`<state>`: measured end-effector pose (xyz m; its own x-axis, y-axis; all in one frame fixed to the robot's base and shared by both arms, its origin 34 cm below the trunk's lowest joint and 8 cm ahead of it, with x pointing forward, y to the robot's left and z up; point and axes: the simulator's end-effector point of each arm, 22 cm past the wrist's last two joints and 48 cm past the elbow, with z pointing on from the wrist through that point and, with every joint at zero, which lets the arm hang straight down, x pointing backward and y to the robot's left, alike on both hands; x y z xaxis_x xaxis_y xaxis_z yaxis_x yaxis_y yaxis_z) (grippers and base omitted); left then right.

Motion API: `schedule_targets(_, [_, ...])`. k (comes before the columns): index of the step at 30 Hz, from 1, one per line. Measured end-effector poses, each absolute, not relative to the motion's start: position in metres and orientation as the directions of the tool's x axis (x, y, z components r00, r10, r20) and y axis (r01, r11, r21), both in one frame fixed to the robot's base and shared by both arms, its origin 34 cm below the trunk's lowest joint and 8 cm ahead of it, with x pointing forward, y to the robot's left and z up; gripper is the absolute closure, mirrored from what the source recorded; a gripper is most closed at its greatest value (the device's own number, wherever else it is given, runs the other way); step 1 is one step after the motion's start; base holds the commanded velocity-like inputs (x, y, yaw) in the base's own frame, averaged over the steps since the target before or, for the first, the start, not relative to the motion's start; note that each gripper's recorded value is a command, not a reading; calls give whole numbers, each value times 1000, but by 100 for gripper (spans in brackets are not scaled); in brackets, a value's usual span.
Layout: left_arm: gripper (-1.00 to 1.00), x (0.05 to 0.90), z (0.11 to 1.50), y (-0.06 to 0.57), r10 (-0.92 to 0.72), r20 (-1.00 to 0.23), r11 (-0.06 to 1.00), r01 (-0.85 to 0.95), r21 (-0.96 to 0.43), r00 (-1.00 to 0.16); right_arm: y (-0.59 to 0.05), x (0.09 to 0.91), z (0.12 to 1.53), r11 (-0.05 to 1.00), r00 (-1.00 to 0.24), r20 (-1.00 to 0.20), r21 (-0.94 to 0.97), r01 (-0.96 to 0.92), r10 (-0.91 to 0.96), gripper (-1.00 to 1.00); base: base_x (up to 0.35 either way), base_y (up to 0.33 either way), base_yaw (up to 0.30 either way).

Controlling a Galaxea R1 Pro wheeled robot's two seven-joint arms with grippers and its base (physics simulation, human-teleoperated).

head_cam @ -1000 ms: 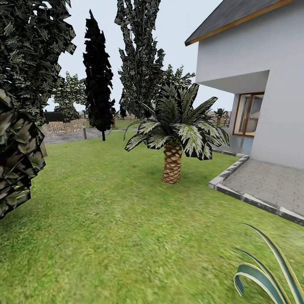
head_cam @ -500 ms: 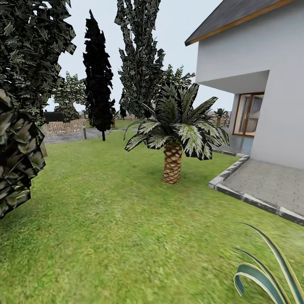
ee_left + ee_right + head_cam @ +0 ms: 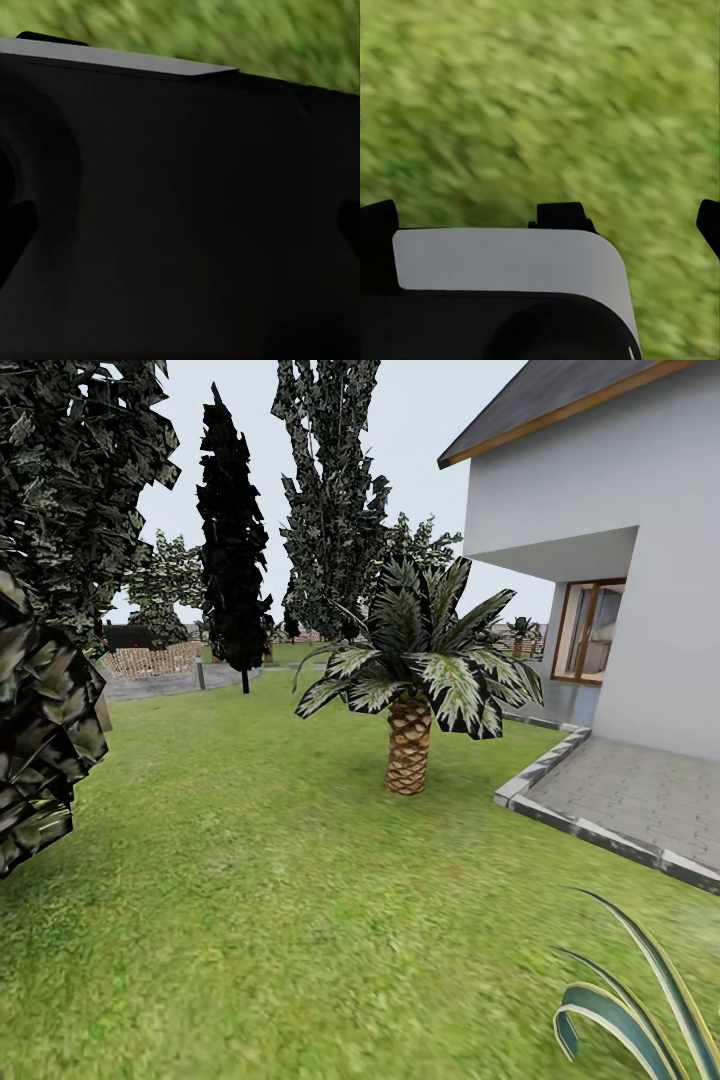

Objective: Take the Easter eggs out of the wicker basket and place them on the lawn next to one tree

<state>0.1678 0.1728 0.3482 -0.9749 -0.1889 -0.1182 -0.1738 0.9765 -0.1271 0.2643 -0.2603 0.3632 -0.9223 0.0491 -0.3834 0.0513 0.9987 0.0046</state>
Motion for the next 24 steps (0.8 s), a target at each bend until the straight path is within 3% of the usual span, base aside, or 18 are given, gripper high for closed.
schedule_targets(24, [-100, 169, 350, 157, -197, -117, 972, -178, -151, -974, -285, 266, 364, 999, -921, -388, -25, 47, 34, -100, 0, 0, 0])
